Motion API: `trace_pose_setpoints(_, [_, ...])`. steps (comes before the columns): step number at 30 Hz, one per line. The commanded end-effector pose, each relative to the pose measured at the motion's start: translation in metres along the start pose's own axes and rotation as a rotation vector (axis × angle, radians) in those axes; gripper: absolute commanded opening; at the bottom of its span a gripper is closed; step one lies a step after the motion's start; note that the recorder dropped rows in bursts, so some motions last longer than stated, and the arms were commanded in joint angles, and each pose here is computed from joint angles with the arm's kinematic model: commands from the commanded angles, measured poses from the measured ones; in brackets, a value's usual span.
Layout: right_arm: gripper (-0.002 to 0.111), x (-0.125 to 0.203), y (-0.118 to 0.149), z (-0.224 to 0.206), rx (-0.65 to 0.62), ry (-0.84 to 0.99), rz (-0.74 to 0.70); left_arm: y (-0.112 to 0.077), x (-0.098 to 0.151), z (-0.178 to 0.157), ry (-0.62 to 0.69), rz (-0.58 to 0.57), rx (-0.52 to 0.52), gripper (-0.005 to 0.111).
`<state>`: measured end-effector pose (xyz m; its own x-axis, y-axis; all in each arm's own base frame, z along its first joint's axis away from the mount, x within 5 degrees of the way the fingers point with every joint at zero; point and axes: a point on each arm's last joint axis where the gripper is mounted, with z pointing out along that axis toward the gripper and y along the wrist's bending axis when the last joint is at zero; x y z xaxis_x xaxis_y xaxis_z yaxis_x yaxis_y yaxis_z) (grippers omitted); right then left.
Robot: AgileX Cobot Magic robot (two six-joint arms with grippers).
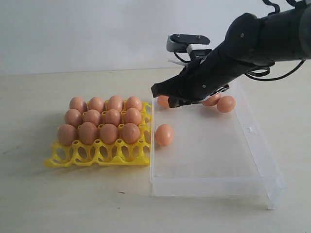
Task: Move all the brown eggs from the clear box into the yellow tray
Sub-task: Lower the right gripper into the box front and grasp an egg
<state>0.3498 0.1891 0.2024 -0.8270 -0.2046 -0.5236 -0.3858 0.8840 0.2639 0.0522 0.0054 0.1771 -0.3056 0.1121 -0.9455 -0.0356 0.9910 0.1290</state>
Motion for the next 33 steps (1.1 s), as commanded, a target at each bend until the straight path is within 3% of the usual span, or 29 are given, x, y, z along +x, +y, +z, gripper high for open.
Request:
trace_pose_setpoints(1, [0.027, -0.015, -0.019, 0.014, -0.006, 0.104, 0.181, 0.000, -0.002, 0.000, -0.013, -0.006, 0.006, 0.000])
trace_pose_setpoints(4, [0.048, -0.018, -0.021, 0.027, -0.021, 0.203, 0.222, 0.000, -0.002, 0.000, -0.013, -0.006, 0.006, 0.000])
trace_pose_setpoints(7, [0.058, -0.018, -0.021, 0.041, -0.033, 0.274, 0.220, 0.000, -0.002, 0.000, -0.013, -0.006, 0.006, 0.000])
trace_pose_setpoints(15, [0.059, -0.024, -0.026, 0.057, -0.019, 0.209, 0.228, 0.000, -0.002, 0.000, -0.013, -0.006, 0.006, 0.000])
trace_pose_setpoints(33, [0.058, -0.002, -0.034, 0.105, -0.071, 0.288, 0.323, 0.000, -0.002, 0.000, -0.013, -0.006, 0.006, 0.000])
